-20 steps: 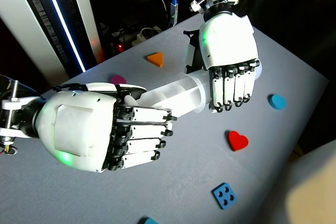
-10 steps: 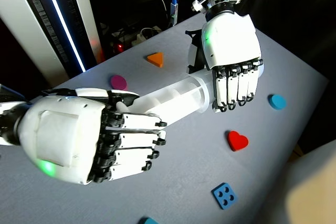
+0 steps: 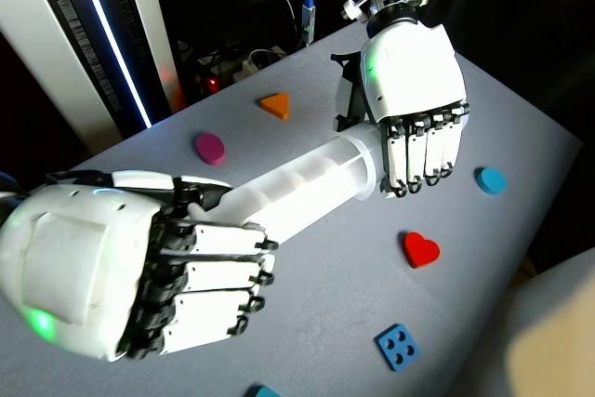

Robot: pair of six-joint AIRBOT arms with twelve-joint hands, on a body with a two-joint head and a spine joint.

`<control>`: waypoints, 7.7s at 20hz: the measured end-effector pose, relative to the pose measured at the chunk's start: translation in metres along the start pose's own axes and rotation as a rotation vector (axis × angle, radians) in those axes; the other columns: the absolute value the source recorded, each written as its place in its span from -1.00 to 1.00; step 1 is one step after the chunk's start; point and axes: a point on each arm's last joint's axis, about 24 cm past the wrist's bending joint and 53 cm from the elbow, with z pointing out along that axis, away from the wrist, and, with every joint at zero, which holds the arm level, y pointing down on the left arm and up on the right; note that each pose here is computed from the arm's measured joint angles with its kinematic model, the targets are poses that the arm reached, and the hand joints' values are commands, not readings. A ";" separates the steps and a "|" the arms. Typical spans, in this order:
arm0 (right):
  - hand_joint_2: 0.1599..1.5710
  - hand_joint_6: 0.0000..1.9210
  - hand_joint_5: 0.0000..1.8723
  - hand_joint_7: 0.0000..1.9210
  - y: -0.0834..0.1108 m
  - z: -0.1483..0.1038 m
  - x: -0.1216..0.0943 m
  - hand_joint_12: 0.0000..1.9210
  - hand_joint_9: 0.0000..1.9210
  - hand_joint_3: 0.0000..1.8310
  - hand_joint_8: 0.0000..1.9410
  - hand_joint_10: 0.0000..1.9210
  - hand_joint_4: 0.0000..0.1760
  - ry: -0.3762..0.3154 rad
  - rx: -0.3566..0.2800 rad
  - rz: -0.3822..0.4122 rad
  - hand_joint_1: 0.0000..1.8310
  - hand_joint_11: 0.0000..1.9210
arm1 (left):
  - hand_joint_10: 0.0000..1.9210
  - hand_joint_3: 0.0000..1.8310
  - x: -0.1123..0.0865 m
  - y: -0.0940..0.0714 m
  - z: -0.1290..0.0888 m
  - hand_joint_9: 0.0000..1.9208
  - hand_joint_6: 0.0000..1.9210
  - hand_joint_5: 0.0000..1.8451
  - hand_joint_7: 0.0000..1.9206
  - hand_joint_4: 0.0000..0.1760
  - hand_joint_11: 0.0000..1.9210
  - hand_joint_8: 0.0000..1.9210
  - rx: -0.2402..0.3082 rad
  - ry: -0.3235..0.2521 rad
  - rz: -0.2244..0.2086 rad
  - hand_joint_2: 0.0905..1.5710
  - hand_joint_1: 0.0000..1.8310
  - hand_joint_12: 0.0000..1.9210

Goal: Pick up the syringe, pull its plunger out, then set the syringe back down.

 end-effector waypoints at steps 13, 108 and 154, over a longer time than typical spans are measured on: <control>0.34 0.05 -0.06 0.12 0.001 -0.003 0.003 0.30 -0.02 -1.00 -0.21 0.31 -1.00 -0.002 0.005 0.004 0.51 -0.13 | 0.43 -1.00 -0.001 0.002 -0.001 -0.15 0.17 -0.09 -0.09 -1.00 -0.20 0.15 -0.008 -0.006 0.012 0.45 0.49 0.25; 0.07 -0.99 -0.94 -0.99 0.018 -0.029 0.035 -0.54 -0.98 -1.00 -1.00 -0.99 -1.00 0.186 0.255 -0.282 -0.59 -1.00 | -0.99 -1.00 0.137 0.010 0.038 -0.24 -0.95 -0.12 -0.22 -1.00 -0.51 -0.99 0.073 0.304 -0.031 0.28 -0.07 -0.12; 0.27 -0.84 0.37 0.37 0.019 -0.028 0.031 0.42 0.16 -1.00 -0.84 -0.13 -1.00 0.171 0.251 -0.287 -0.25 0.02 | 0.10 -0.99 0.006 0.011 -0.006 -0.05 -0.07 0.02 0.06 0.22 -0.05 -0.33 -0.117 0.034 -0.090 0.42 -0.03 0.24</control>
